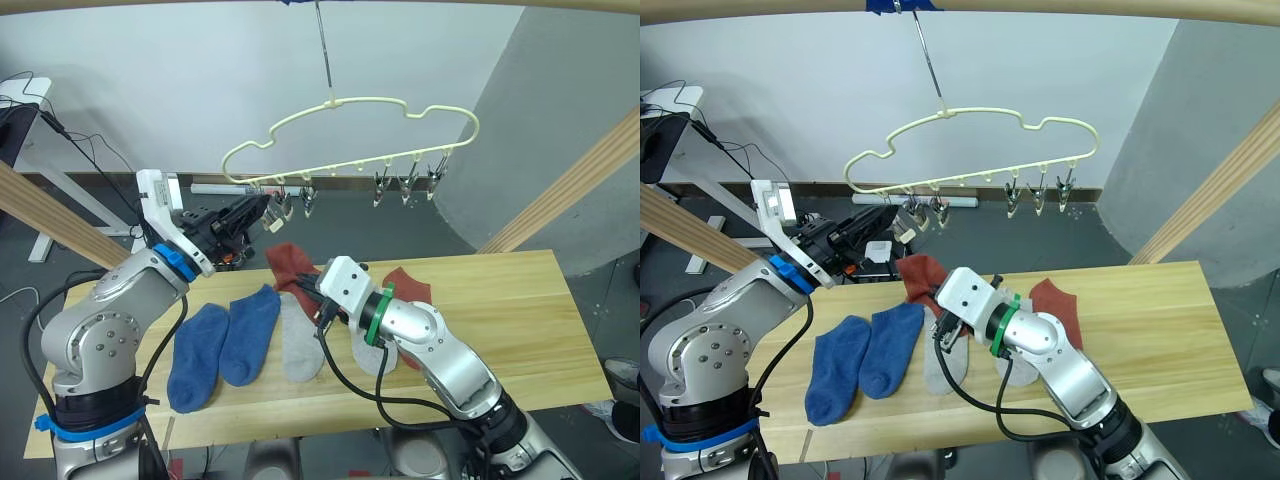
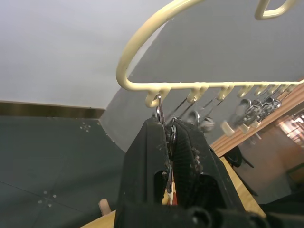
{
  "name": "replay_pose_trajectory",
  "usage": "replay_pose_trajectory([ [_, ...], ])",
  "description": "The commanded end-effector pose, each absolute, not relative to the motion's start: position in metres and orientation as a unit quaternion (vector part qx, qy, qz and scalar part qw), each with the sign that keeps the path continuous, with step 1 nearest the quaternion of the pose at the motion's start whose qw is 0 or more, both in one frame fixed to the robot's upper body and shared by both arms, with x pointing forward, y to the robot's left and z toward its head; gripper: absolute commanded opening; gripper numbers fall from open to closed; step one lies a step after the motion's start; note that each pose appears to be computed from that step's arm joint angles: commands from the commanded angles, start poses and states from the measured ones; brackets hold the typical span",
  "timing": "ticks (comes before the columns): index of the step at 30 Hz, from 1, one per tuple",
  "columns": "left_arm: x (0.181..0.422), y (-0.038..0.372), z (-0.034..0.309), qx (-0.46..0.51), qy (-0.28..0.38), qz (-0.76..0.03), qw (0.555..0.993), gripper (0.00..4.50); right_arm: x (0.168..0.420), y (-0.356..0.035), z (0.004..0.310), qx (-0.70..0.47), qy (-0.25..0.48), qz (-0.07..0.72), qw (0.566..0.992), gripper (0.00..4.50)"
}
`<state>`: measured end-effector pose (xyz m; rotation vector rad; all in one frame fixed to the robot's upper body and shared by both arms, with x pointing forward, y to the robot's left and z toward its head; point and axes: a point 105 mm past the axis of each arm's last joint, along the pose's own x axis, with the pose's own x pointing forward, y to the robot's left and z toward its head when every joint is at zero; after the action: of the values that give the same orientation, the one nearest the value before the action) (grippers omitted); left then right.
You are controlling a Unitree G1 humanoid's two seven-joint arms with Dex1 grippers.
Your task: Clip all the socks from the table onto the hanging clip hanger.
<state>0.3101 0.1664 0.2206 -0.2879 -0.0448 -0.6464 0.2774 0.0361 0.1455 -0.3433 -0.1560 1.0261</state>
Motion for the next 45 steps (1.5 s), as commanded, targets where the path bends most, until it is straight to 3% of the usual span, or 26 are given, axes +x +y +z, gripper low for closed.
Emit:
replay_pose_trajectory([
  [1, 0.3, 0.163, 0.234, -0.134, -0.048, -0.329, 0.933, 0.09, 0.276, 0.038, 0.157, -0.155, -0.103, 0.488, 0.853, 0.0],
  [22, 0.297, 0.164, 0.228, -0.124, -0.045, -0.327, 0.936, 0.09, 0.282, 0.05, 0.175, -0.137, -0.139, 0.484, 0.853, 0.0],
  [31, 0.291, 0.165, 0.218, -0.098, -0.021, -0.334, 0.937, 2.92, 0.284, 0.057, 0.172, -0.132, -0.128, 0.494, 0.85, 0.0],
  [32, 0.291, 0.165, 0.217, -0.09, -0.02, -0.334, 0.938, 2.92, 0.284, 0.057, 0.171, -0.13, -0.125, 0.495, 0.85, 0.0],
  [35, 0.291, 0.167, 0.216, -0.072, -0.025, -0.327, 0.942, 2.95, 0.284, 0.056, 0.168, -0.134, -0.118, 0.5, 0.848, 0.69],
  [38, 0.292, 0.171, 0.213, -0.033, -0.034, -0.313, 0.948, 2.95, 0.281, 0.054, 0.163, -0.161, -0.112, 0.506, 0.84, 1.69],
  [45, 0.29, 0.173, 0.21, 0.061, -0.094, -0.267, 0.957, 2.95, 0.269, 0.02, 0.164, -0.176, -0.096, 0.507, 0.838, 1.69],
])
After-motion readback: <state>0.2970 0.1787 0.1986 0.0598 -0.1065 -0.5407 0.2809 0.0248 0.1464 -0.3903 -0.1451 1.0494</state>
